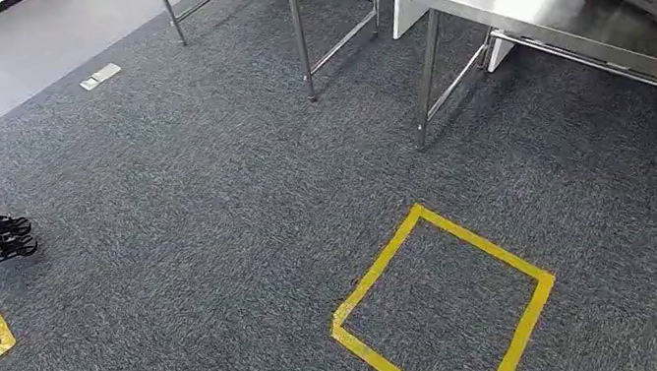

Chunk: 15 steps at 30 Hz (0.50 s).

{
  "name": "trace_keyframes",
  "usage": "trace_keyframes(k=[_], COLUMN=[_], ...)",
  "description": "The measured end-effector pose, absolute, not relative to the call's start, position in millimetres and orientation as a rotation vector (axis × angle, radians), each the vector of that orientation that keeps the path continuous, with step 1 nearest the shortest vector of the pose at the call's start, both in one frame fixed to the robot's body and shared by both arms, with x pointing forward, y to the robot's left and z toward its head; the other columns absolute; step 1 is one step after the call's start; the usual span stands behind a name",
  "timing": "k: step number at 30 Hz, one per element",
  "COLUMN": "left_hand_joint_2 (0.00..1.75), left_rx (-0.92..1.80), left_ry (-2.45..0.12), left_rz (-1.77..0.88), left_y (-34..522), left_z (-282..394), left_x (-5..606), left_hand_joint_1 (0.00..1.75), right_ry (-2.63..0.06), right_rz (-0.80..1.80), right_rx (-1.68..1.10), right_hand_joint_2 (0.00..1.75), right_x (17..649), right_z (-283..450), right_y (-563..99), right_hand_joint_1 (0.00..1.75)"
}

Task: Take the parts from the cabinet and place them on the table.

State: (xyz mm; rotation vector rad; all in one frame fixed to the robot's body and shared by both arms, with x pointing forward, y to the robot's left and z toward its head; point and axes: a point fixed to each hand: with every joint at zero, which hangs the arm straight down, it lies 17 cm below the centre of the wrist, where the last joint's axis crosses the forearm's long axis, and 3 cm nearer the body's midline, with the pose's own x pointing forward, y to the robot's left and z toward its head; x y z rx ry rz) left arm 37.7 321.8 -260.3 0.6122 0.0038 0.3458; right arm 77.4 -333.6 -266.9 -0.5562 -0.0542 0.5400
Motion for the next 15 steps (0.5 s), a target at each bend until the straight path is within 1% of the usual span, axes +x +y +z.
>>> trace_keyframes(k=[8,15], left_hand_joint_2=[0.0,0.0], left_rx=[0.619,0.622], left_ry=[0.019,0.054], left_rz=[0.368,0.378], left_y=[316.5,313.6], left_z=[-259.0,-258.6], left_x=[35.0,26.3], left_hand_joint_1=[0.0,0.0], right_ry=[-0.071,-0.071], right_rz=[0.598,0.64], right_rx=[-0.567,-0.57], right_hand_joint_2=[0.0,0.0], right_x=[88.0,84.5], right_z=[-265.3,-265.8], right_y=[-333.4,-332.1], right_hand_joint_1=[0.0,0.0])
